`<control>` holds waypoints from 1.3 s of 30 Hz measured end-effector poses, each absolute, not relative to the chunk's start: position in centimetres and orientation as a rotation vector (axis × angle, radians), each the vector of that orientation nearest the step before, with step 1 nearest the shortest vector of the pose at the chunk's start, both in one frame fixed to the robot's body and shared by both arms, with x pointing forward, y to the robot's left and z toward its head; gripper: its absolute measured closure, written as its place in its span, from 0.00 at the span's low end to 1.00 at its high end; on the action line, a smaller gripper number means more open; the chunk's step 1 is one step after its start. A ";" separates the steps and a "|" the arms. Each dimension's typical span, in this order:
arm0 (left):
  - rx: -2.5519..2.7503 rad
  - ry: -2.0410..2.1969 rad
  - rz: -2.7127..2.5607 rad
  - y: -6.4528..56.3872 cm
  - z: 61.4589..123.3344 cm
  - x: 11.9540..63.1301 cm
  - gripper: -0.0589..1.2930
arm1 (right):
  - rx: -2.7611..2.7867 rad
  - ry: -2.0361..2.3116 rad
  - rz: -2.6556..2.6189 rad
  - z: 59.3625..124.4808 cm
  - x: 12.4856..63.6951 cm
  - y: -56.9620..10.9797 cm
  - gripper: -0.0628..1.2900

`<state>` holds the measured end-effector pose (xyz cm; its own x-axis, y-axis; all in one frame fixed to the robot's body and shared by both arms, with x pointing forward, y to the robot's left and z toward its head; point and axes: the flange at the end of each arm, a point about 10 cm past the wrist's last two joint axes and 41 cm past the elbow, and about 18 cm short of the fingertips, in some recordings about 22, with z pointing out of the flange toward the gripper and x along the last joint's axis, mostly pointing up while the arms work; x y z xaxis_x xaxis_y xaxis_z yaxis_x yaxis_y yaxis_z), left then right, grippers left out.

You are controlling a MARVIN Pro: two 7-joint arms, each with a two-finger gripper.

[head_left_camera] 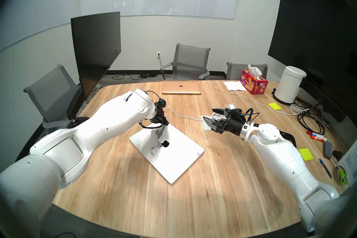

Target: Unplug the charging cable from the port of the MacBook and lay it on the desk

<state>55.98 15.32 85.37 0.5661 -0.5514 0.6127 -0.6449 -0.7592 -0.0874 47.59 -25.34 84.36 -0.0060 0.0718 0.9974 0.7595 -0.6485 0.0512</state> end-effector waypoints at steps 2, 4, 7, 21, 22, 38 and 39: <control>2.657 -1.002 0.972 15.2 85.6 55.8 0.97 | -1.751 -0.861 -1.705 84.4 47.6 -25.3 0.05; 2.666 -0.987 0.984 15.1 85.9 55.6 0.97 | -1.750 -0.862 -1.704 84.4 47.6 -25.3 0.05; 2.686 -0.955 1.006 15.0 86.2 55.3 0.97 | -1.749 -0.863 -1.704 84.4 47.6 -25.3 0.05; 2.783 -0.769 1.140 15.4 87.8 53.5 0.97 | -1.740 -0.868 -1.705 84.6 47.6 -25.3 0.05; 2.792 -0.743 1.156 15.4 87.9 53.3 0.97 | -1.739 -0.868 -1.705 84.6 47.5 -25.3 0.05; 2.899 -0.443 1.312 16.1 87.9 50.9 0.97 | -1.731 -0.869 -1.711 84.9 47.6 -25.3 0.05; 2.905 -0.431 1.316 16.1 87.9 50.8 0.97 | -1.731 -0.870 -1.711 84.9 47.6 -25.3 0.05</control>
